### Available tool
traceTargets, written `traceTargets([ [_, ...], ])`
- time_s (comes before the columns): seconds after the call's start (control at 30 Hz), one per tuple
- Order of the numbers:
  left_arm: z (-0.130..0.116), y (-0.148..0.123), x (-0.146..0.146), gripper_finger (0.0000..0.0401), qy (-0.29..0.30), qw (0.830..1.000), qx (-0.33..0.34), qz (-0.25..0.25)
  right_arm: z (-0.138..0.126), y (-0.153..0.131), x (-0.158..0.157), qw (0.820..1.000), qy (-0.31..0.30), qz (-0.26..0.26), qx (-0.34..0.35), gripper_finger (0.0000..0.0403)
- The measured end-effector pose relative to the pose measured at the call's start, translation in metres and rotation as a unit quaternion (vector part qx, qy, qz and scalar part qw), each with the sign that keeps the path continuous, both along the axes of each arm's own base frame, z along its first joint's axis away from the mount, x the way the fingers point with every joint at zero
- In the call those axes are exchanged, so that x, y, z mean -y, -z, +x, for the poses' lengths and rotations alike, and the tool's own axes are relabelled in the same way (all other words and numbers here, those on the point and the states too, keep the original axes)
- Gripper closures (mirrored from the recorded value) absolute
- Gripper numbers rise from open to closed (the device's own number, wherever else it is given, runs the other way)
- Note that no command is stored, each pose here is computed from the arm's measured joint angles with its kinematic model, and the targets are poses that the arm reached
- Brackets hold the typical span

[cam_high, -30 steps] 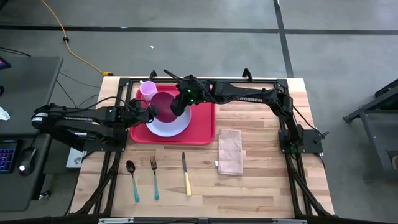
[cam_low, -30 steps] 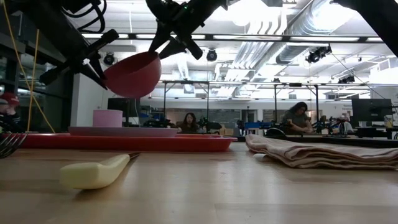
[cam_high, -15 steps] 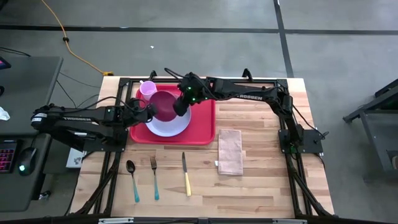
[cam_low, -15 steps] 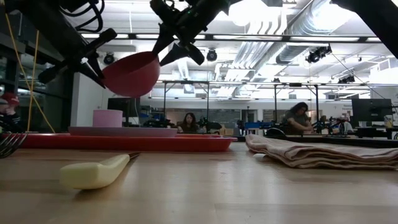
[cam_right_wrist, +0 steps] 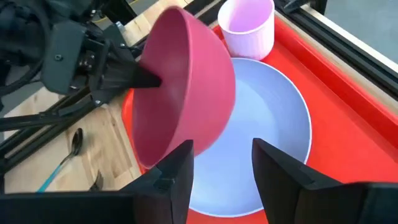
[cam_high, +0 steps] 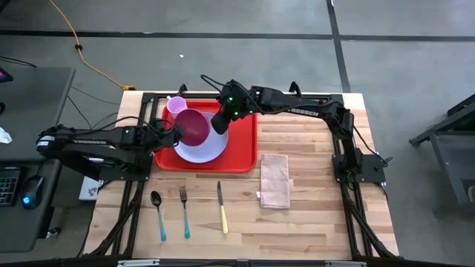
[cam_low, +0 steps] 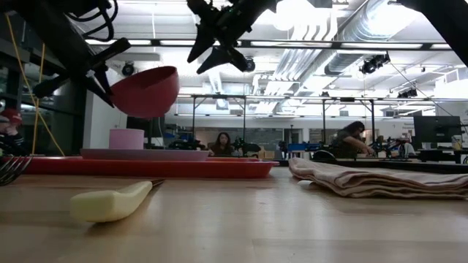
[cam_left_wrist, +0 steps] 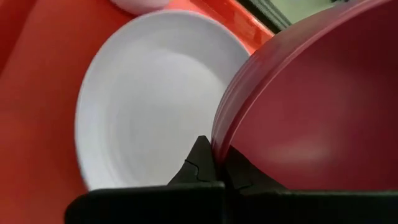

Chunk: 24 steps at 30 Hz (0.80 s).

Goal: Set up tray
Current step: Put the pink bowl on top of the violet plate on the red tray

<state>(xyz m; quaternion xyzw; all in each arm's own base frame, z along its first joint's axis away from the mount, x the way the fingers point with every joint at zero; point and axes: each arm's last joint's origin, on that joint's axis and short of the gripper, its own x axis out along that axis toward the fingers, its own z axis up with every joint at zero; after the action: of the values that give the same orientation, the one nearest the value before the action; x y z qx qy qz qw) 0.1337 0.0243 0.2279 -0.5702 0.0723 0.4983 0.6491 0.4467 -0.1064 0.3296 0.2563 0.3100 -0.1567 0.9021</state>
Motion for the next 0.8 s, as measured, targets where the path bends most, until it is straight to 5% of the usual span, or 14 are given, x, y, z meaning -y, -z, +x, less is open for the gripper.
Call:
traceTargets([
  [0.37,0.000,0.002,0.002,0.0389,0.016,0.999,0.000,-0.040,-0.015,-0.014,-0.004,0.999,-0.026,-0.028,-0.018,0.0265],
  [0.8,-0.001,0.012,0.005,0.0389,0.004,0.993,-0.024,-0.118,-0.044,-0.050,-0.006,0.982,-0.022,-0.183,-0.044,0.0265],
])
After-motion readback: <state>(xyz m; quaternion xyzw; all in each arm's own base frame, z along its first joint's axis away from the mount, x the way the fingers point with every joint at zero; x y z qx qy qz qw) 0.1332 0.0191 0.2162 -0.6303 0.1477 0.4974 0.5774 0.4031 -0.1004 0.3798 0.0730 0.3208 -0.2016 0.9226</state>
